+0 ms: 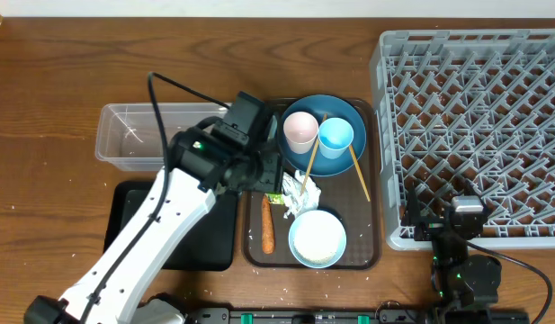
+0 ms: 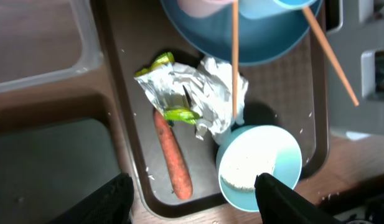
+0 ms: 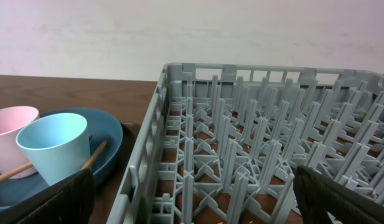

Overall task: Sort waste into correct bins and load items into the dishwasher rack
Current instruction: 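Reach left gripper to the foil wrapper on the brown tray and grasp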

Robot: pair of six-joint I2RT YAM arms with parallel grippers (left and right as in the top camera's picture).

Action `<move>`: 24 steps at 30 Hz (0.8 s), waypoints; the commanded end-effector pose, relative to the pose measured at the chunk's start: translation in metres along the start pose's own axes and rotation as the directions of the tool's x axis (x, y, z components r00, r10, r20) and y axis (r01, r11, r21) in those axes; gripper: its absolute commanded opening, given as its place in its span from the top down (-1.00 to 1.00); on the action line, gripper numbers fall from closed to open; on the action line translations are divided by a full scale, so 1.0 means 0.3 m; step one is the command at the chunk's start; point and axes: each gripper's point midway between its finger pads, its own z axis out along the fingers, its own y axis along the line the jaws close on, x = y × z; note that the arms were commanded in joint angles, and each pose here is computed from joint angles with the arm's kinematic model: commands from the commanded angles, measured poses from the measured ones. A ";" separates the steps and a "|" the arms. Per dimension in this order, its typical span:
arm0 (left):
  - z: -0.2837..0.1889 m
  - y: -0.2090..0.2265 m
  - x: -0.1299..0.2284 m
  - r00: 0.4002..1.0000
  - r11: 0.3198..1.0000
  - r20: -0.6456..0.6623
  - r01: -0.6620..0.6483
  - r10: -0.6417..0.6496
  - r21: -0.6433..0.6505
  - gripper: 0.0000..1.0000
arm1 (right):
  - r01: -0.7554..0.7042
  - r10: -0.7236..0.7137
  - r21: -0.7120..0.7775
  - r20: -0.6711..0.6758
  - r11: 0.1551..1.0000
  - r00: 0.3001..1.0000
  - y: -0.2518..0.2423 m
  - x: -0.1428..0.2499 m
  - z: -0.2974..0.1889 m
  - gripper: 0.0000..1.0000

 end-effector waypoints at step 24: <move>0.454 0.007 0.080 0.979 0.996 -0.202 0.019 -0.037 -0.089 0.56 | 0.006 -0.006 0.016 -0.005 1.000 1.000 -0.014 0.005 0.000 -0.98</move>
